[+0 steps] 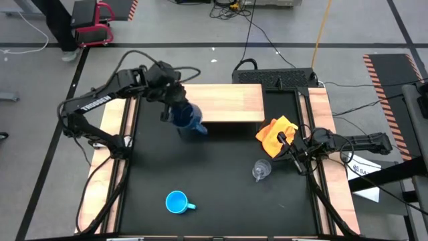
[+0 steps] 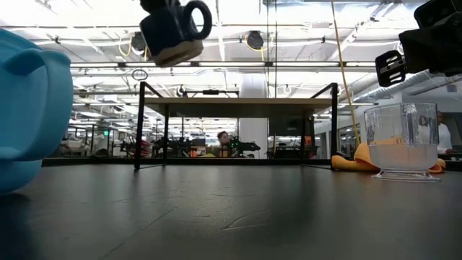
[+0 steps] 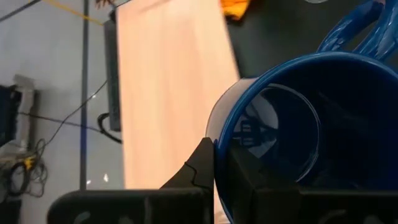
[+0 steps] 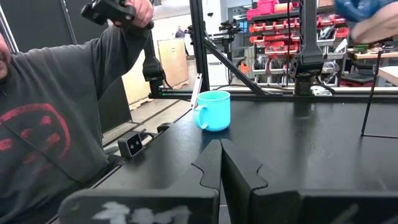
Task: Stack small to large cups/mugs on shelf
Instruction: Put the dark blue mug on the shelf
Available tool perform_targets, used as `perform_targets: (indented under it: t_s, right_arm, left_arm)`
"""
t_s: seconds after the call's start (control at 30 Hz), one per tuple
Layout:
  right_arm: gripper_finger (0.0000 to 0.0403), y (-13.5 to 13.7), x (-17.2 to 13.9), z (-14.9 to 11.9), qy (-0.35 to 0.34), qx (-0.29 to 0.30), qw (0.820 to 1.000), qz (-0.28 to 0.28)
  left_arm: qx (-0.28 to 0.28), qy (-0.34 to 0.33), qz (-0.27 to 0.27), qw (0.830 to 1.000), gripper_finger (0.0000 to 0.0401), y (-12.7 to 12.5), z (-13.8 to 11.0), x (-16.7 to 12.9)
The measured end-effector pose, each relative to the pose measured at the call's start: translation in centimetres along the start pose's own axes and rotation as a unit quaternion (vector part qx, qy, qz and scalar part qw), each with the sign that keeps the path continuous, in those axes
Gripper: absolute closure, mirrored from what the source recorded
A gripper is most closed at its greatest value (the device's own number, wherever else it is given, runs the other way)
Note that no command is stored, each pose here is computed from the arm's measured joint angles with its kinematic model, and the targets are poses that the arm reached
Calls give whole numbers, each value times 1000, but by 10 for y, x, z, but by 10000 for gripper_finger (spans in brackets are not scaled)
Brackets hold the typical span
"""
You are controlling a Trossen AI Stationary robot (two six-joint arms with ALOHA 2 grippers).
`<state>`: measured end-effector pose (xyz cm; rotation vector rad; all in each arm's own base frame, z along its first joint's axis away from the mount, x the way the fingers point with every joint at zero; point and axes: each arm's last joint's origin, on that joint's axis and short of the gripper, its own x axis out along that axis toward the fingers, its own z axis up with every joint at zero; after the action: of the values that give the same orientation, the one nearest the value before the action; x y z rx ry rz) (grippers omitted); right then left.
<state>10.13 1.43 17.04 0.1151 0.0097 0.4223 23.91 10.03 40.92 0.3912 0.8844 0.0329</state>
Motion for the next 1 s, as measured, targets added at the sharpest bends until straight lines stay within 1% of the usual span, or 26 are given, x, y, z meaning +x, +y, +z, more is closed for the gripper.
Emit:
perform_targets:
  t_s: [0.13,0.23,0.37,0.47,0.57,0.73,0.83,0.9,1.0]
  right_arm:
    - [403,0,0,0,0,0,1000,0]
    - [403,0,0,0,0,0,1000,-2]
    - [403,-1,0,0,-3,4,1000,-26]
    - [403,-2,0,0,-3,5,1000,-27]
    - [403,-2,0,0,-4,8,1000,-27]
    - [403,-2,0,0,-3,11,1000,-27]
    - [403,-2,0,0,-4,11,1000,-27]
    - [403,-2,0,0,-3,11,1000,-27]
    - [403,-2,0,0,-3,11,1000,-27]
  left_arm:
    - [-8,7,10,1000,384,15,-5,11]
    - [-2,18,2,1000,384,25,-7,19]
    - [2,11,2,1000,384,44,0,24]
    - [3,0,-7,1000,384,57,7,19]
    - [6,5,-5,1000,385,70,13,16]
    - [-5,21,-51,998,385,88,11,25]
    - [-7,40,-73,997,385,93,7,33]
    - [-7,42,-77,996,385,96,3,38]
    - [1,28,-75,997,385,97,3,35]
